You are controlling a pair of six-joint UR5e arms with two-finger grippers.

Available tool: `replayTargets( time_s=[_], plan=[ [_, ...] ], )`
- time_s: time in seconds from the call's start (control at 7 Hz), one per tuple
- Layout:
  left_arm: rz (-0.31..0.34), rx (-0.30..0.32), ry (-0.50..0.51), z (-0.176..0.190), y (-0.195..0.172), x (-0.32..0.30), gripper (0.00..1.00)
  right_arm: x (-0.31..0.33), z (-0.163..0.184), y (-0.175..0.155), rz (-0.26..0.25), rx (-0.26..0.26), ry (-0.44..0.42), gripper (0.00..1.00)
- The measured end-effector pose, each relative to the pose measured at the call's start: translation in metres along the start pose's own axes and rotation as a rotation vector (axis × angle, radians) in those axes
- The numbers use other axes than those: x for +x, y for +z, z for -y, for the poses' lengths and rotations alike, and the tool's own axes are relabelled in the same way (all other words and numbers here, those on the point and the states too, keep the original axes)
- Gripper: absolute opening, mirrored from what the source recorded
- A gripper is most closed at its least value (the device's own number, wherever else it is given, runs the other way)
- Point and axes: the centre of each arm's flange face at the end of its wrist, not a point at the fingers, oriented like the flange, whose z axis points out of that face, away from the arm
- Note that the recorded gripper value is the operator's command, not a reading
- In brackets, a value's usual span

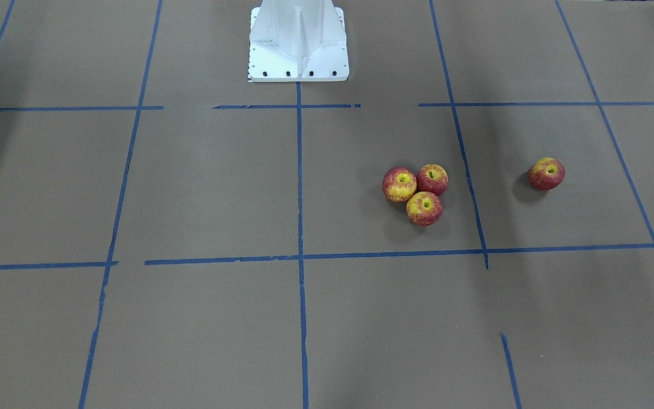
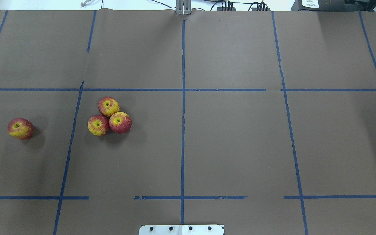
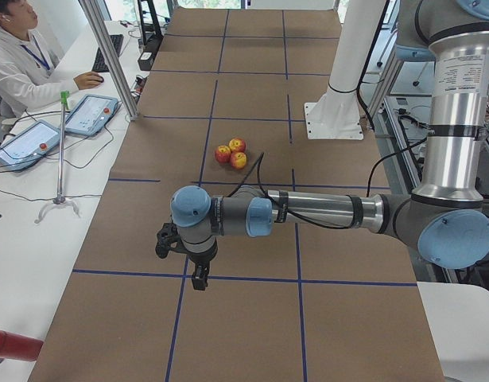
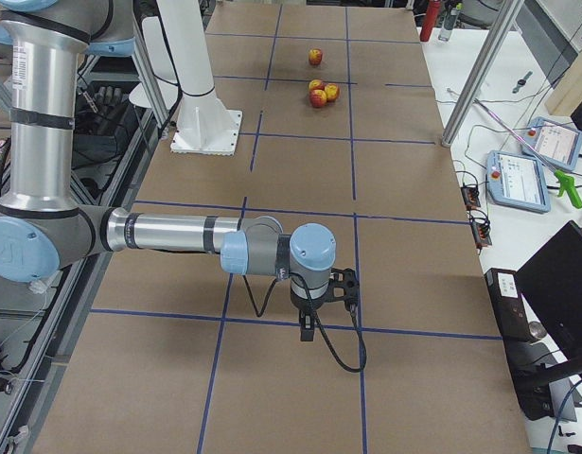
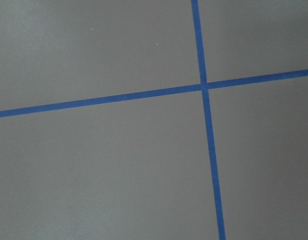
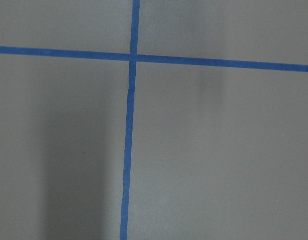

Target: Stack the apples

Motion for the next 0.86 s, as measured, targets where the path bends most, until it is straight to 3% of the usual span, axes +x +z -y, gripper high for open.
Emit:
replayTargets(
  time_s=[0.43,0.86],
  plan=[
    [-0.048,-0.03,-0.022,0.007,0.032,0.105,1.0,0.0,0.0,0.0,0.0,0.0,0.0,1.0],
    [-0.166,0.059,-0.068,-0.044,0.086,0.163,1.0,0.0,0.0,0.0,0.0,0.0,0.0,1.0]
  ],
)
